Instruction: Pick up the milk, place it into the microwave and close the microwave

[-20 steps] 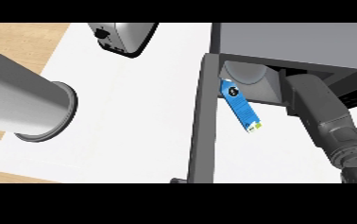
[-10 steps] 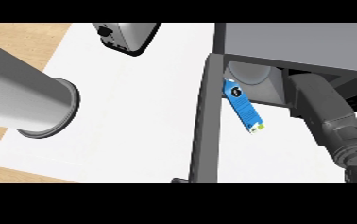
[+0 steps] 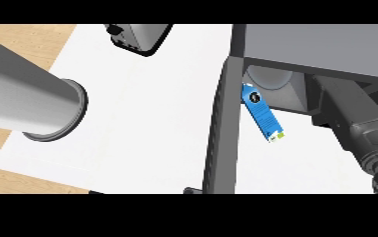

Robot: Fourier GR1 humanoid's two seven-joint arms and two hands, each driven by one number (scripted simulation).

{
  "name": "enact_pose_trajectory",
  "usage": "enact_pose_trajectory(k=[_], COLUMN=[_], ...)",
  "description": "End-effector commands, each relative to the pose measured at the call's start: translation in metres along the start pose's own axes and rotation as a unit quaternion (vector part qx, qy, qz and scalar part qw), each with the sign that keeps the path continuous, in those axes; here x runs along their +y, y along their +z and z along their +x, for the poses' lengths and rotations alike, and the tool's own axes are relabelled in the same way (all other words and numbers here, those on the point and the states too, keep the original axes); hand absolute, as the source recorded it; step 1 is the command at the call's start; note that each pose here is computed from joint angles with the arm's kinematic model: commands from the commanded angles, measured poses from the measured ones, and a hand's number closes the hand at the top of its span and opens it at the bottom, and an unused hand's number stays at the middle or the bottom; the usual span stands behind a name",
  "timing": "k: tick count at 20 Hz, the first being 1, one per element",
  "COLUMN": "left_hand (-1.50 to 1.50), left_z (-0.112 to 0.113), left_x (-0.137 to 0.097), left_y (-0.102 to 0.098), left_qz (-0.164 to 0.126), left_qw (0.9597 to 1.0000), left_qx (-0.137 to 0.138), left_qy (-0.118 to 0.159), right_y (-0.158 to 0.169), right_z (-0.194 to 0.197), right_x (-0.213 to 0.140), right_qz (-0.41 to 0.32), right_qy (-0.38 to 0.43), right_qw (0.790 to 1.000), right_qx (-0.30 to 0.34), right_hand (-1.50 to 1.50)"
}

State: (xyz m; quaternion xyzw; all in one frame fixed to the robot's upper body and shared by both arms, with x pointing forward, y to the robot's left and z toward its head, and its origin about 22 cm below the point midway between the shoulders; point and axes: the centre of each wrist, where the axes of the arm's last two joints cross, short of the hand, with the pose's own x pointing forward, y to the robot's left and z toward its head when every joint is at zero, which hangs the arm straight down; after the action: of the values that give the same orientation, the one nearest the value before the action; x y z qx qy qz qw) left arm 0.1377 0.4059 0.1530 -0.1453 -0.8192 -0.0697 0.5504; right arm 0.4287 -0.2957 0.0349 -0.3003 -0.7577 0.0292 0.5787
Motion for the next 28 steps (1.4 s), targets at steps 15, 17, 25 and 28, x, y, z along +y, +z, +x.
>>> enact_pose_trajectory(k=[15, 17, 25, 28], left_hand=[-1.5, -1.5, -1.5, -1.5], left_z=[-0.009, -0.014, -0.02, -0.026], left_x=[0.002, -0.001, 0.002, 0.003], left_y=[-0.015, -0.017, -0.025, -0.021], left_qz=[-0.026, -0.034, -0.038, -0.041], left_qw=[0.9995, 0.9992, 0.9987, 0.9984], left_qx=[0.008, 0.016, 0.033, 0.038], left_qy=[-0.018, -0.011, -0.007, 0.0], right_y=[-0.02, -0.023, -0.022, -0.017], right_z=[0.036, 0.048, 0.072, 0.074], right_x=[0.016, 0.025, 0.055, 0.064], right_qz=[0.099, 0.093, 0.075, 0.073], right_qy=[0.012, 0.018, 0.008, -0.008], right_qw=[0.995, 0.995, 0.997, 0.996], right_qx=[-0.03, -0.026, -0.029, -0.046], right_hand=[-1.5, -1.5, -1.5, -1.5])
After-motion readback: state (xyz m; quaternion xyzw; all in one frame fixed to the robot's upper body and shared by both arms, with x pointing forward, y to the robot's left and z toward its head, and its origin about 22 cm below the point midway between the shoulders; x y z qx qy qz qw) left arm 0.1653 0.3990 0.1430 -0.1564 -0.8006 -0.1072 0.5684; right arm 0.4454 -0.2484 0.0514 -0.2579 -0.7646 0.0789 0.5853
